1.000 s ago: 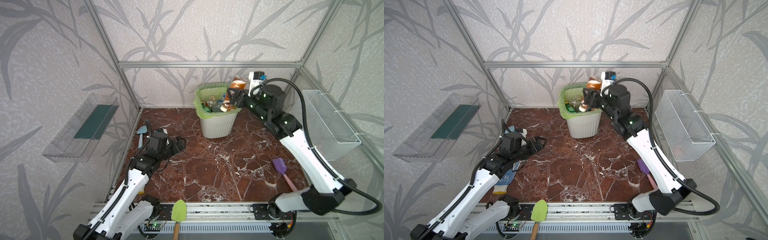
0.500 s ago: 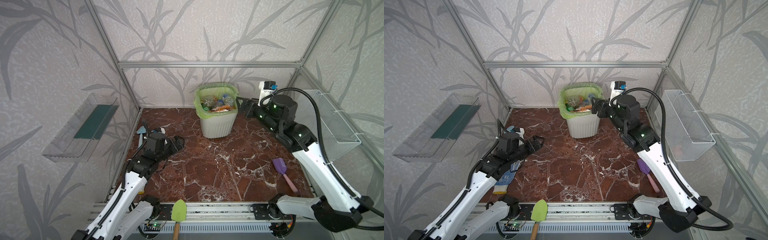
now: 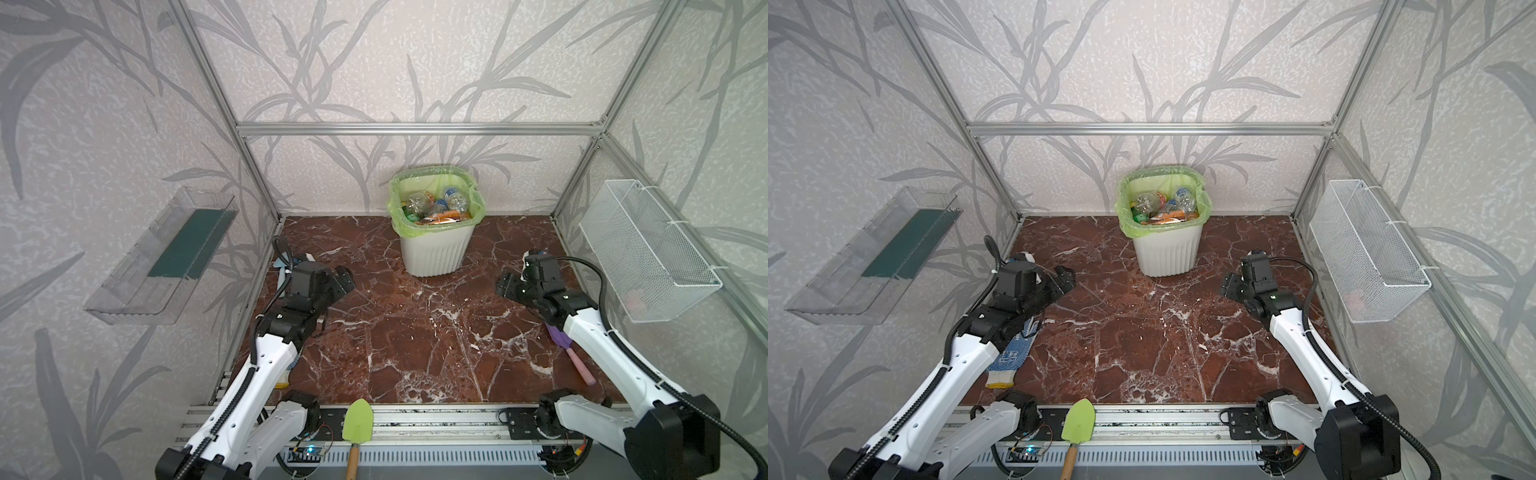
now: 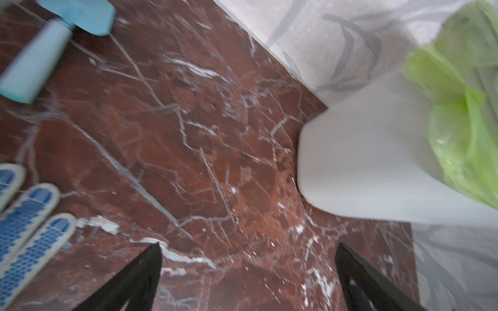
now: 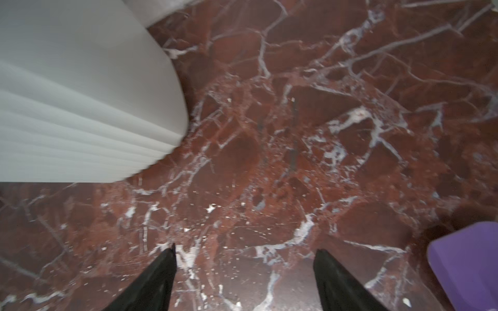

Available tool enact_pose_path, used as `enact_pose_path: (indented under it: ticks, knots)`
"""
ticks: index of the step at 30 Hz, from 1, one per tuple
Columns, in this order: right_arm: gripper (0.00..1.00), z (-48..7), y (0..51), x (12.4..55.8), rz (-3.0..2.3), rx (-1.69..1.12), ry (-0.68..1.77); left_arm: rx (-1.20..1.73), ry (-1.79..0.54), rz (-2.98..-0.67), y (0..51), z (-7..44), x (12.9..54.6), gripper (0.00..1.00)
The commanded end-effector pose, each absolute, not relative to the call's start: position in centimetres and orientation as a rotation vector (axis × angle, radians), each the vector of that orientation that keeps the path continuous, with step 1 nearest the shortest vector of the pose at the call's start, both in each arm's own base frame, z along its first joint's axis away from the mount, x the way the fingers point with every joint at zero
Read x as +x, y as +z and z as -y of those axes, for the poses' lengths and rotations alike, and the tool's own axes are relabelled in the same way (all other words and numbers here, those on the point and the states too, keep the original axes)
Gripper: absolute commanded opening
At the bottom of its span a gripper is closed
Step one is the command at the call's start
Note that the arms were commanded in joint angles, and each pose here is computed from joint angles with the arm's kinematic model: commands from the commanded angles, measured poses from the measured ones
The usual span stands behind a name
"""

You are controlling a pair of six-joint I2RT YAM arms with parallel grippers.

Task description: Throw the plastic bottles in the bin

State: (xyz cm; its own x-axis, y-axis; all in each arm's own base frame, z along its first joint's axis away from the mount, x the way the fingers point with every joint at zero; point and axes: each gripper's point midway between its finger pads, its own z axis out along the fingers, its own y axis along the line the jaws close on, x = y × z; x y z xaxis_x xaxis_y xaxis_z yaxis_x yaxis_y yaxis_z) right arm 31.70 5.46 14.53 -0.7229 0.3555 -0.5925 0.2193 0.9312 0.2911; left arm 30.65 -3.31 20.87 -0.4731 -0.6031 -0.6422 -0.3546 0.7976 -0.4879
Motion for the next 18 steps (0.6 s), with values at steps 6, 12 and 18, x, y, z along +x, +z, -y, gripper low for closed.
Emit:
enact_pose_path:
  ticks: [6,12,18]
  knots:
    - [0.85,-1.6,14.9,33.8,-2.114,0.219,-0.02,-1.006,0.173,-1.762,20.0,-8.5,28.6,0.99]
    - [0.87,0.2,13.0,34.8,-1.915,0.141,-0.18,-0.988,0.455,-1.723,19.3,-11.2,28.3,0.99]
    - [0.91,-0.1,13.0,36.6,-1.783,0.09,-0.158,-0.924,0.566,-1.773,15.8,-11.6,29.2,1.0]
